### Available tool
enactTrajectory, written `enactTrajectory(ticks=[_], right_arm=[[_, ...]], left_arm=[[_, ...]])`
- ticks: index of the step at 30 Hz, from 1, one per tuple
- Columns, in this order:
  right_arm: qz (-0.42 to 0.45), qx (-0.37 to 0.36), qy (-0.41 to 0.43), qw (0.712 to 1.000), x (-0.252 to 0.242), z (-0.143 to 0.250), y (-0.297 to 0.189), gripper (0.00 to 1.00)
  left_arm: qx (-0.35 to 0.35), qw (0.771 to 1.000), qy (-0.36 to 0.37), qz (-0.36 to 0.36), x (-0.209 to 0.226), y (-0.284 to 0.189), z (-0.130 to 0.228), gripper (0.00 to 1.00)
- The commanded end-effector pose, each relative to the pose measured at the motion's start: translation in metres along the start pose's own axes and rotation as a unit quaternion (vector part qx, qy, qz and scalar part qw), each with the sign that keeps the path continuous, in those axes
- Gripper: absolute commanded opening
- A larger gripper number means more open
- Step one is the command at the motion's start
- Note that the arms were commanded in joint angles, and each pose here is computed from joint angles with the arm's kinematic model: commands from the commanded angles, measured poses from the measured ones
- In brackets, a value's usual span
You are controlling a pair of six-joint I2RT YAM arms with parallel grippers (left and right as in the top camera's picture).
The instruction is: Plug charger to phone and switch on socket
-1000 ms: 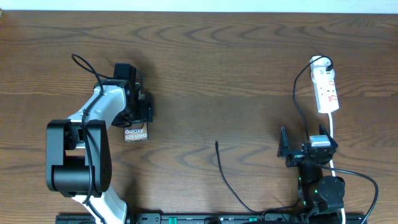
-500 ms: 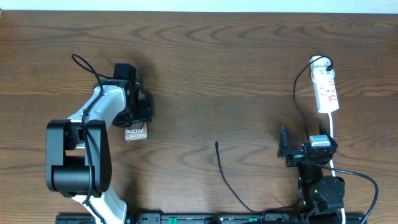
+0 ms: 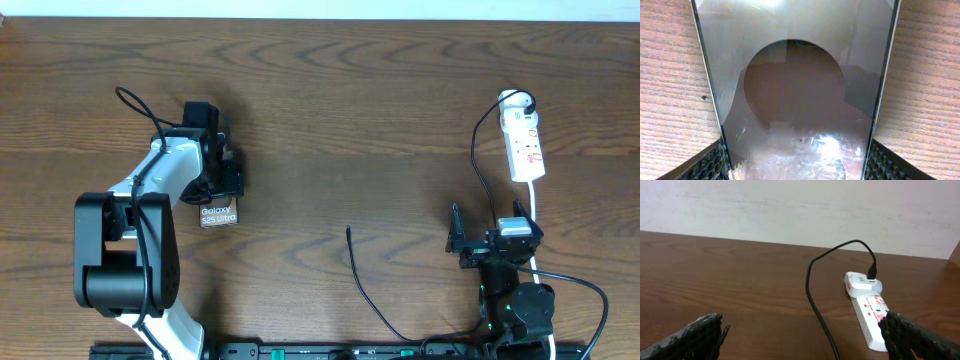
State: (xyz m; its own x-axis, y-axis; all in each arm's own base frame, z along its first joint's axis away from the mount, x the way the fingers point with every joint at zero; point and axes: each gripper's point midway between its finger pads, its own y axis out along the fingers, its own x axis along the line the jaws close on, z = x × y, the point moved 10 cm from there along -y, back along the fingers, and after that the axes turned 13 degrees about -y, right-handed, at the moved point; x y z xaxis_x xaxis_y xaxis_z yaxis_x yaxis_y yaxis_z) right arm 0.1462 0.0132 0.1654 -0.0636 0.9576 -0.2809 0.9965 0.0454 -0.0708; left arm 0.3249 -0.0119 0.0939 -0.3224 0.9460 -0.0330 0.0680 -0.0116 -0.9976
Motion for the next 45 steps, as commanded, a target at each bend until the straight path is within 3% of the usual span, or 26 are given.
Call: enactTrajectory(ticks=[1, 7, 15, 25, 45], right_arm=[[0.007, 0.002, -0.004, 1.0, -0.001, 0.001, 0.0, 0.99], [0.007, 0.002, -0.004, 1.0, -0.001, 0.001, 0.0, 0.99], [0.007, 0.002, -0.004, 1.0, -0.001, 0.001, 0.0, 0.99], [0.007, 0.002, -0.004, 1.0, -0.001, 0.001, 0.0, 0.99], [0.007, 0.002, -0.004, 1.0, -0.001, 0.001, 0.0, 0.99]], left_arm=[[0.074, 0.997, 0.002, 0.03, -0.002, 0.032, 0.021, 0.61], [0.074, 0.997, 0.002, 0.03, -0.002, 0.032, 0.021, 0.55], [0.074, 0.997, 0.002, 0.03, -0.002, 0.032, 0.021, 0.39], [0.074, 0.997, 0.002, 0.03, -0.002, 0.032, 0.021, 0.08], [0.052, 0.998, 0.003, 0.039, -0.003, 0.018, 0.016, 0.07]])
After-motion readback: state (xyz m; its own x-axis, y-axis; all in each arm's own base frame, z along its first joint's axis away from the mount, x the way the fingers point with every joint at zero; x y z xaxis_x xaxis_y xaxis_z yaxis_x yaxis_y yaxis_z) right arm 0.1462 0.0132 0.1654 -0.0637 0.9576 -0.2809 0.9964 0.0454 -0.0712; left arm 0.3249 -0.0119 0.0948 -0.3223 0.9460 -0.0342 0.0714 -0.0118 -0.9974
